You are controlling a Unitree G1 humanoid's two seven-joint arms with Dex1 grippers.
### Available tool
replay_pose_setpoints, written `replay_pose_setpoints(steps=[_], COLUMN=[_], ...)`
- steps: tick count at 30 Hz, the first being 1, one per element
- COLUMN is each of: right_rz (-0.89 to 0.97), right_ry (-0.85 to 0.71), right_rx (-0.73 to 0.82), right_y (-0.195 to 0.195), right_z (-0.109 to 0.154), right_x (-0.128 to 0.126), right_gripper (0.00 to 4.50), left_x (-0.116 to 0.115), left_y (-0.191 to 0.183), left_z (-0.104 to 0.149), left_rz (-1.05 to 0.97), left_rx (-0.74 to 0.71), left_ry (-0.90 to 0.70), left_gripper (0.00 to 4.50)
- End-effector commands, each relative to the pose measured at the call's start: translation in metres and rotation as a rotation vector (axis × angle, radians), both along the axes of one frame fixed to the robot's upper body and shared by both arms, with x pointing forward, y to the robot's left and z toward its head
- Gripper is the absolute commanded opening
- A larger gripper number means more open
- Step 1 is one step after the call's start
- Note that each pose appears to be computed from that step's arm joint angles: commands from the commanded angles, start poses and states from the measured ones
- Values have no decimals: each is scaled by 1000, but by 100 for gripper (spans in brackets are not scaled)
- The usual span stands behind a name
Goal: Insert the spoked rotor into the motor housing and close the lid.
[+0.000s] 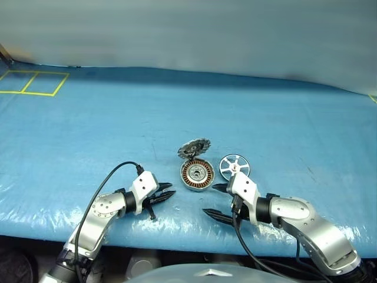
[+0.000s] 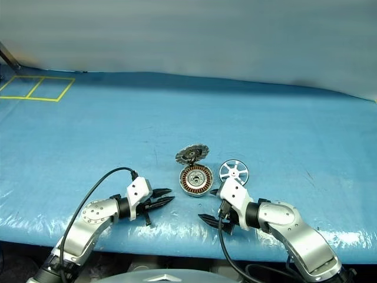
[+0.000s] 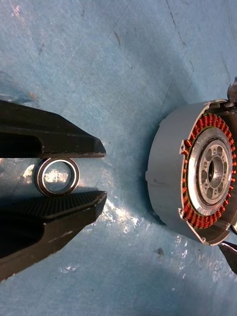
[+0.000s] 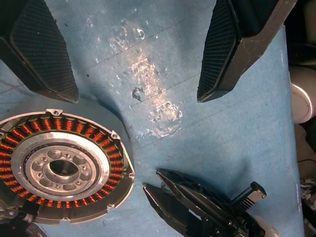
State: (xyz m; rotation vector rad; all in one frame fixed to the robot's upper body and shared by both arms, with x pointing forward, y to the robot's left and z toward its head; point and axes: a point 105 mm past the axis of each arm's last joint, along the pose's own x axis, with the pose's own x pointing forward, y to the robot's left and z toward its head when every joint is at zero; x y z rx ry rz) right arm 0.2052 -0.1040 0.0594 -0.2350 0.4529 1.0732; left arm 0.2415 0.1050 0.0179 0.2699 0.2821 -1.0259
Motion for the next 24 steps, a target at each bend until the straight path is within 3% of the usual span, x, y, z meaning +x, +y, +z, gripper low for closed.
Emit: replay_pose_setpoints(steps=[1, 4, 11, 19, 24], right_rz=[6, 4, -10, -51, -92], right_ry=[-39, -42, -48, -96, -123], right_rx=[21, 14, 10, 2, 19], right_y=[2, 1, -3, -11, -13], right_z=[8, 8, 8, 14, 21], right_x=[3, 4, 7, 15, 17], right_gripper=[401, 401, 401, 401, 401], left_x=[11, 9, 5, 27, 20], left_y=[5, 10, 8, -20, -47], left_z=[6, 33, 55, 73, 73], left_rz=[67, 89, -30, -81, -188], left_rx=[-17, -117, -162, -172, -191], left_ry=[-51, -94, -113, -224, -227], left_gripper=[65, 65, 65, 65, 65])
